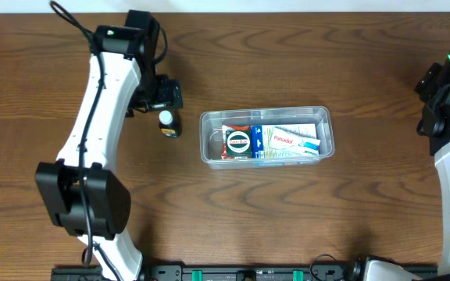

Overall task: Pack container
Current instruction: 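Move the left gripper to the dark bottle and grasp its body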

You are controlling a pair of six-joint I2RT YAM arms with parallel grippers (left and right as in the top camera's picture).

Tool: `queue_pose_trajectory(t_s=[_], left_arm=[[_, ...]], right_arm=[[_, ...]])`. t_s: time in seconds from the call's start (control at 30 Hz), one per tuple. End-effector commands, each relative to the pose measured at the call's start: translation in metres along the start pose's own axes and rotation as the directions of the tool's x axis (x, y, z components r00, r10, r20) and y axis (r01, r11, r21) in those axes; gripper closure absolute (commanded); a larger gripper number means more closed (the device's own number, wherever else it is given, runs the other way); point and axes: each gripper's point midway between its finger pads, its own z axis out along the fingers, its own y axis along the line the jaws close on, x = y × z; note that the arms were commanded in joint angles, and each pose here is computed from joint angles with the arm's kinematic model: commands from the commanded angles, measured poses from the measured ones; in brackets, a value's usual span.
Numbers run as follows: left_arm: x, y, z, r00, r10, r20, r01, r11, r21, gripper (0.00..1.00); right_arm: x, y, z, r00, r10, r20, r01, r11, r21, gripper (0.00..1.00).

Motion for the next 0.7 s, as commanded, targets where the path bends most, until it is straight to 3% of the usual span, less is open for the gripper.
queue_pose_trajectory(t_s=[0.0,0.67], left_arm=[[0.003,-0.004,0.018,0.998,0.040,-0.046,-0.040,0.999,0.006,0.02],[0.003,-0.007,0.079,0.997,0.054,-0.057,-0.053,0.998,0.015,0.01]], right_arm=[[0.000,-0.004,0.002,1.000,0.015,0.000,-0.015,1.000,0.019,0.01],[0.000,-0.004,0.002,1.000,0.015,0.000,-0.015,1.000,0.019,0.01]])
